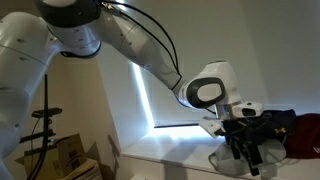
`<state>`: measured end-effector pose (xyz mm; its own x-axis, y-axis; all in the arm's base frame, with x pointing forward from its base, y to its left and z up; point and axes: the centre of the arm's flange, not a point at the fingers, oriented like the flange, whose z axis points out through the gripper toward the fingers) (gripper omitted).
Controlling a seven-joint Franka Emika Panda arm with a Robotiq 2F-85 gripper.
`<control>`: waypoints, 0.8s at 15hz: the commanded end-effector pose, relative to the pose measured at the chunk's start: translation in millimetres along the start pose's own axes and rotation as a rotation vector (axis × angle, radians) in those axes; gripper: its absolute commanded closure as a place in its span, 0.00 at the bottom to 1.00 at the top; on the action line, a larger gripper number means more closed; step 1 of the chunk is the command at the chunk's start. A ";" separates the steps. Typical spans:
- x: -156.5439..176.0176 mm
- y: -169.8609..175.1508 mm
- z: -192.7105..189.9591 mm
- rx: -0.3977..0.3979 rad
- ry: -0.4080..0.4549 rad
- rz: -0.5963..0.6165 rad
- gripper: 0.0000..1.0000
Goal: Move the white cap to the left
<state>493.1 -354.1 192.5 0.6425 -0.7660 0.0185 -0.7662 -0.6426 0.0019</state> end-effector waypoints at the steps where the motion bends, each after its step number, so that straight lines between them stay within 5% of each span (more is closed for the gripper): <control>1: -0.1 0.2 0.9 -0.001 -0.001 0.000 0.00; 4: 1.0 -3.6 -3.2 0.003 0.006 -0.003 0.00; 6: 4.9 -12.1 -11.3 0.035 0.091 0.060 0.00; 11: 46.7 -100.9 -37.2 0.072 0.160 0.101 0.00; 12: 22.3 -64.3 -35.4 0.069 0.157 0.089 0.00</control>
<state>558.2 -328.4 228.9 0.5577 -0.8121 0.1719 -0.8143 -0.5754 -0.0766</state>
